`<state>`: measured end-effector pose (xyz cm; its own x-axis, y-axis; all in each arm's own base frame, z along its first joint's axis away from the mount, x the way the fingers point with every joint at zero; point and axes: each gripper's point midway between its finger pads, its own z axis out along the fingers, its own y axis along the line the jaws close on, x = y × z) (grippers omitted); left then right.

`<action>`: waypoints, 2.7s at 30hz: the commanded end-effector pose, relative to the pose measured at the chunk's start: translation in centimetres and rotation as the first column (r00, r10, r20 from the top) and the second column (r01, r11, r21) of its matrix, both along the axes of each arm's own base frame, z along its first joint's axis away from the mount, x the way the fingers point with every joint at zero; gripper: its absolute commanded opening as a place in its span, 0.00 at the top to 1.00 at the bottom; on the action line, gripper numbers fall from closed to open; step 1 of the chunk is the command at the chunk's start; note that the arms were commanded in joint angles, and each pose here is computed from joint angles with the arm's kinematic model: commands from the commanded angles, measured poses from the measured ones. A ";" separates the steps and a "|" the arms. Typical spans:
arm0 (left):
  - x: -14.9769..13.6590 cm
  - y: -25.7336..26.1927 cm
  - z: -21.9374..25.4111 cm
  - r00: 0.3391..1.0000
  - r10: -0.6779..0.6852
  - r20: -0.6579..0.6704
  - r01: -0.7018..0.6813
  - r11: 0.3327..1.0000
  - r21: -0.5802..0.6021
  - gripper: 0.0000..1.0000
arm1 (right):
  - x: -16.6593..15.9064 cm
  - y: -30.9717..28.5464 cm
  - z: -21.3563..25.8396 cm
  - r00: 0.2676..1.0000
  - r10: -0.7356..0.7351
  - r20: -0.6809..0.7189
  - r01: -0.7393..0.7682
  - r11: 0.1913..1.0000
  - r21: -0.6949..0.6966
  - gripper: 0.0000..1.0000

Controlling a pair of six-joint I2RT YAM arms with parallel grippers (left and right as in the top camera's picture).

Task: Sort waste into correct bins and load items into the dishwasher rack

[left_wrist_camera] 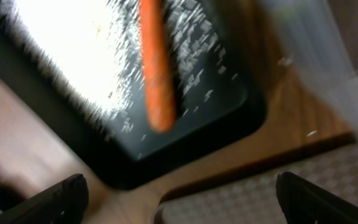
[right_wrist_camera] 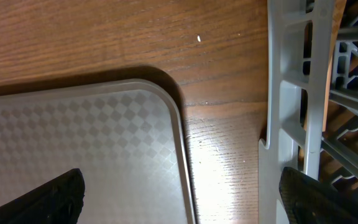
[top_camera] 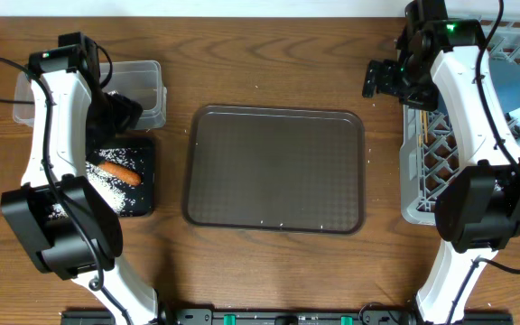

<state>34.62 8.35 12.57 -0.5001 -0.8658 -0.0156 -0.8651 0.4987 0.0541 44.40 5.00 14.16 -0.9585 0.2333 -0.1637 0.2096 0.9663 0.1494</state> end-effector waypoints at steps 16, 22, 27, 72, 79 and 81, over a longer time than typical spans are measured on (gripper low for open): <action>-2.4 -7.1 6.7 0.927 -0.227 0.299 0.260 0.963 -0.075 0.02 | 0.2 0.5 0.3 1.000 -0.006 0.008 0.006 1.000 0.004 0.01; -5.6 -8.7 10.7 0.856 -0.285 0.431 0.334 0.942 -0.038 0.02 | 0.2 0.5 0.3 1.000 -0.006 0.008 0.006 1.000 0.004 0.01; -8.9 -11.1 11.1 0.788 -0.326 0.523 0.402 0.915 -0.035 0.02 | 0.2 0.5 0.3 1.000 -0.006 0.008 0.006 1.000 0.004 0.01; -11.6 -15.9 3.6 -0.182 -0.820 0.542 0.607 0.340 0.718 0.02 | 0.2 0.5 0.3 1.000 -0.006 0.008 0.006 1.000 0.004 0.01; -11.9 -14.7 3.7 -0.168 -0.848 0.502 0.524 0.355 0.775 0.02 | 0.2 0.5 0.3 1.000 -0.006 0.008 0.006 1.000 0.004 0.01; -11.7 -14.4 3.5 -0.174 -0.853 0.493 0.491 0.358 0.794 0.02 | 0.2 0.5 0.3 1.000 -0.006 0.008 0.006 1.000 0.004 0.01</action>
